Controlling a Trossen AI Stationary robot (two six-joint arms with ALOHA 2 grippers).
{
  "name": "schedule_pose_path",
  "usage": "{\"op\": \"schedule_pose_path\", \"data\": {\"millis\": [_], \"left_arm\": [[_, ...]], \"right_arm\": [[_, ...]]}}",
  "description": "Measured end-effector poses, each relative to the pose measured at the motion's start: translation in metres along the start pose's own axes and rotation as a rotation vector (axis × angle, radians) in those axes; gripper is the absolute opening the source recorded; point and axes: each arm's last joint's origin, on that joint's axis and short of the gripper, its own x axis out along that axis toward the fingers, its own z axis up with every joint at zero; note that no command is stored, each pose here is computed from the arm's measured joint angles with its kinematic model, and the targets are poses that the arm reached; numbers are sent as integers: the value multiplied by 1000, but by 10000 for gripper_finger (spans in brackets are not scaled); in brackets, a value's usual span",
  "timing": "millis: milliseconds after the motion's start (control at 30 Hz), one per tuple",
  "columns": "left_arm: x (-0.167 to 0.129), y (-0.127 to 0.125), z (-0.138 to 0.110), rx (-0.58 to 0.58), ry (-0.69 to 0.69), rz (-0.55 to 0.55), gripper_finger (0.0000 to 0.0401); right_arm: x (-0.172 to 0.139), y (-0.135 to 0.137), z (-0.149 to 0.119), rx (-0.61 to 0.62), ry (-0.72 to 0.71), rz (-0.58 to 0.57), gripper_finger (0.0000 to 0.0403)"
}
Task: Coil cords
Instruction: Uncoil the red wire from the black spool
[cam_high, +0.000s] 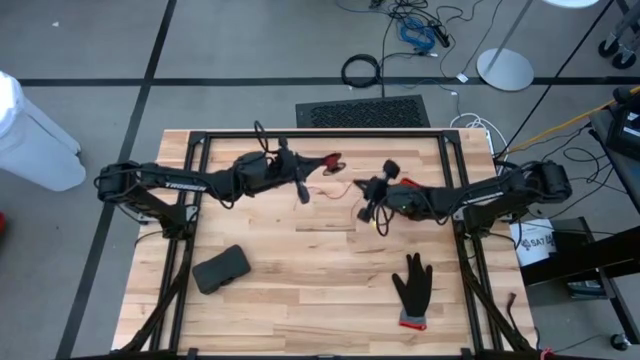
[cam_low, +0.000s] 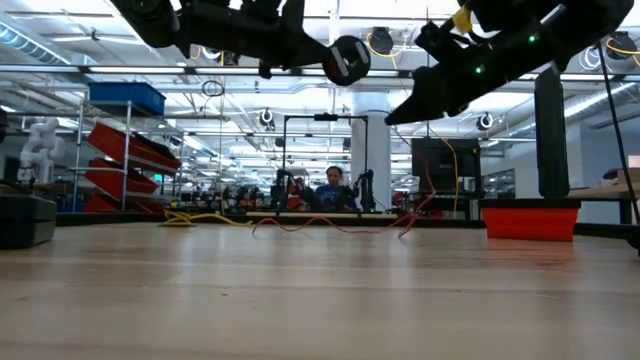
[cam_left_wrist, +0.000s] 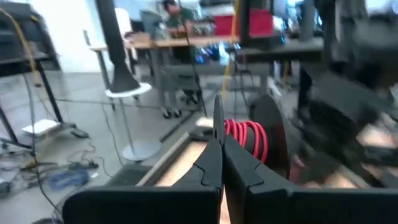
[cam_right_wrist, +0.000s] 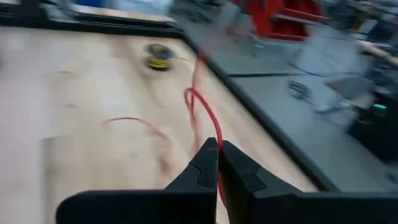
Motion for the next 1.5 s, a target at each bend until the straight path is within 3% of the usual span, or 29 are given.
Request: {"op": "schedule_pose_path", "data": {"millis": [167,267,400,567,700,933,1333,1500], "left_arm": [[-9,1,-1,77,107,-10,0],[-13,1,4,102,105,-15,0],[-17,1,9,121,82,-21,0],[-17,1,9,125,86,-22,0],[-17,1,7,129,109,-19,0],[-17,0,8,119,104,-30,0],[-18,-7,8,90,94,-102,0],[-19,-10,8,90,96,-117,0]], "right_arm": [[-9,-19,-3,-62,90,-172,0],[-16,-30,-5,-60,143,-186,0],[-25,-38,-11,-10,234,-74,9],[-35,-35,-13,45,276,119,63],[-42,-28,-7,70,233,236,127],[-39,-20,18,113,-16,276,202],[7,2,15,-22,-194,214,182],[22,4,11,-58,-237,135,169]]}}
